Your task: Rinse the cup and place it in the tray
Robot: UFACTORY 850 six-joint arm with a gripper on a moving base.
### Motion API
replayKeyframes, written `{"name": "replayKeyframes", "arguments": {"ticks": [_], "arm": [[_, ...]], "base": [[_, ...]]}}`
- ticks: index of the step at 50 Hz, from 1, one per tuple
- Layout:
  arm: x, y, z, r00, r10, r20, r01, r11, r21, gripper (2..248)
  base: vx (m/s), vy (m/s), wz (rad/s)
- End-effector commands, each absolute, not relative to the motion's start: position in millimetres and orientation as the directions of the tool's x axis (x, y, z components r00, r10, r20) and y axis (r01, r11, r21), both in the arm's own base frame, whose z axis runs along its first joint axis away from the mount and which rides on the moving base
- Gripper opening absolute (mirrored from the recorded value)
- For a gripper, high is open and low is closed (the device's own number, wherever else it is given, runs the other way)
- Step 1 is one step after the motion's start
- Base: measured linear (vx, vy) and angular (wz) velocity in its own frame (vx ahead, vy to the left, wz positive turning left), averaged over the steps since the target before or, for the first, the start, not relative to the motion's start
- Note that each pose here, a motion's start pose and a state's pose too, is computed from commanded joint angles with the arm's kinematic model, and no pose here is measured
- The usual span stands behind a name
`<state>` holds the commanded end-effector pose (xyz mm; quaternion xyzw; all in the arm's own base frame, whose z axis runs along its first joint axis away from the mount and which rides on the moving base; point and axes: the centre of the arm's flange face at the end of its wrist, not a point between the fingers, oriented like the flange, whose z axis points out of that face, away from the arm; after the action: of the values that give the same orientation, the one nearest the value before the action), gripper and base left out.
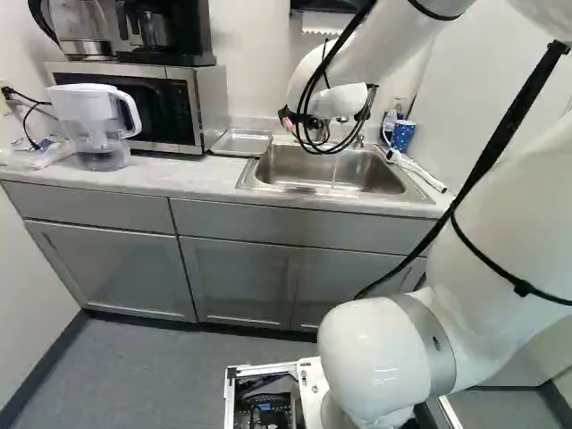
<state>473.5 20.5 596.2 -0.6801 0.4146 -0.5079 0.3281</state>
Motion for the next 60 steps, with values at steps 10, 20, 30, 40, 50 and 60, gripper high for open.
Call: {"name": "replayKeyframes", "arguments": {"ticks": [10,20,30,40,50,60], "arm": [[473.5,20.5,596.2,0.164,-0.846,0.507,-0.215,-0.533,-0.819,125],[473.5,20.5,596.2,0.185,-0.785,0.591,-0.196,-0.618,-0.761,125],[473.5,20.5,596.2,0.205,-0.716,0.667,-0.176,-0.697,-0.695,125],[473.5,20.5,596.2,0.222,-0.639,0.736,-0.153,-0.769,-0.621,125],[473.5,20.5,596.2,0.237,-0.554,0.798,-0.129,-0.832,-0.539,125],[473.5,20.5,596.2,0.249,-0.465,0.85,-0.104,-0.885,-0.454,125]], "base": [[0.0,0.0,0.0],[0.0,0.0,0.0],[0.0,0.0,0.0],[0.0,0.0,0.0],[0.0,0.0,0.0],[0.0,0.0,0.0]]}}
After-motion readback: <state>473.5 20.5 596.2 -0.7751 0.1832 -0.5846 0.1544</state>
